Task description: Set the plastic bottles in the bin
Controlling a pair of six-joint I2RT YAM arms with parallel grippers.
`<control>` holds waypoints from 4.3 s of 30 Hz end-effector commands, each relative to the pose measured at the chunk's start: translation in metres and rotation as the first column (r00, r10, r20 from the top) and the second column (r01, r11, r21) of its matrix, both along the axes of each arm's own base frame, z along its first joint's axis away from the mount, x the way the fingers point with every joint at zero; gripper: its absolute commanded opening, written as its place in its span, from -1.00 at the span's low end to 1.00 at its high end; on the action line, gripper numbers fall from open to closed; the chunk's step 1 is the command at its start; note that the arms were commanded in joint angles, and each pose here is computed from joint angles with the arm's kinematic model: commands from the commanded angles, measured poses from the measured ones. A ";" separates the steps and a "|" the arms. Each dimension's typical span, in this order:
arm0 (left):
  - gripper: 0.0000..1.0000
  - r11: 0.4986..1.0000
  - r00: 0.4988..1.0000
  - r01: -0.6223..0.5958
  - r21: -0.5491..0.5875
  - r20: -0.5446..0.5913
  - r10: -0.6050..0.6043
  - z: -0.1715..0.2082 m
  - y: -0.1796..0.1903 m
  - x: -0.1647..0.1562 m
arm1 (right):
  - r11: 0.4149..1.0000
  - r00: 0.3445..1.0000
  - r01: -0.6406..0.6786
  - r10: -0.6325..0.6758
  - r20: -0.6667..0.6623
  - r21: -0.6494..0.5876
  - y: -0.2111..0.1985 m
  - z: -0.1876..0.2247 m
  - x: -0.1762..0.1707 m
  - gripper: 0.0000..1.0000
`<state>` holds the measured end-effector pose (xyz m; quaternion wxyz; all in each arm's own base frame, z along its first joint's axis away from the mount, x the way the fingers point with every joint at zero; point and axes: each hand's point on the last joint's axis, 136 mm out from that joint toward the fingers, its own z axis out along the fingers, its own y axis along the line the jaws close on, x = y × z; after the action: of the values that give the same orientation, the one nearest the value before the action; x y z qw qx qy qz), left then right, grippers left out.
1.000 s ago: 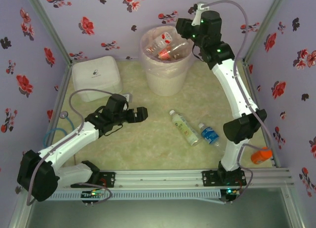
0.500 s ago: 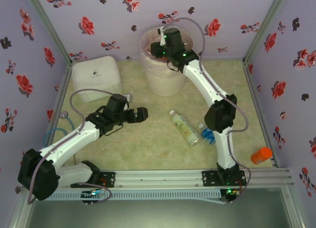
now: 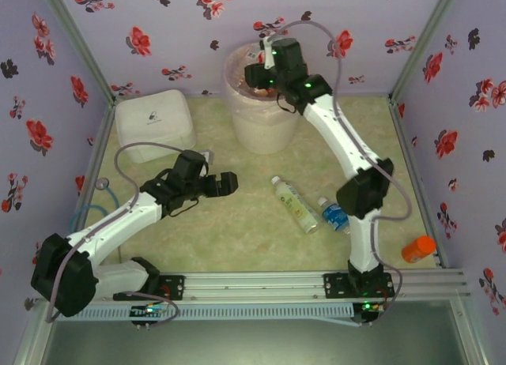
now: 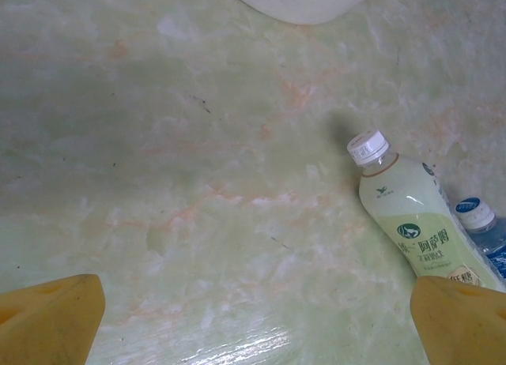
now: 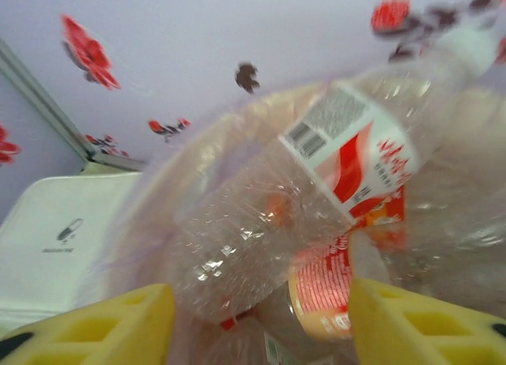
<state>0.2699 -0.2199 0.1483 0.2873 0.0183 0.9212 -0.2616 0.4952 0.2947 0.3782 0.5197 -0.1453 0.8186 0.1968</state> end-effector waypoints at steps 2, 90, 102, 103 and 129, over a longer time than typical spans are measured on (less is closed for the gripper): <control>1.00 0.999 1.000 -0.009 -0.035 0.003 0.009 0.002 -0.006 0.005 | 1.000 0.993 0.023 -0.023 0.113 -0.004 -0.050 0.057 -0.060 0.40; 1.00 0.989 0.990 -0.117 -0.095 0.073 0.124 0.002 0.011 0.013 | 0.571 0.905 -0.108 -0.283 0.318 0.814 -0.131 0.157 -0.014 -0.57; 1.00 0.985 0.985 -0.143 -0.092 0.082 0.151 0.004 0.022 0.008 | 0.568 0.986 -0.025 -0.121 0.114 0.822 -0.068 0.049 0.049 -0.56; 0.99 0.985 0.985 -0.143 -0.096 0.083 0.151 0.004 0.022 0.009 | 0.573 0.989 -0.020 -0.108 0.099 0.819 -0.064 0.040 0.050 -0.52; 1.00 0.991 0.992 -0.099 -0.093 0.070 0.106 -0.001 0.009 0.018 | 0.926 0.956 0.263 -0.288 0.054 0.272 -0.147 0.042 -0.012 0.43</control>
<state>0.2792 -0.2066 0.1337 0.3191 -0.0389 0.9068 -0.2729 0.4716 0.1527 0.4721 0.6474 0.0324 0.7076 0.2812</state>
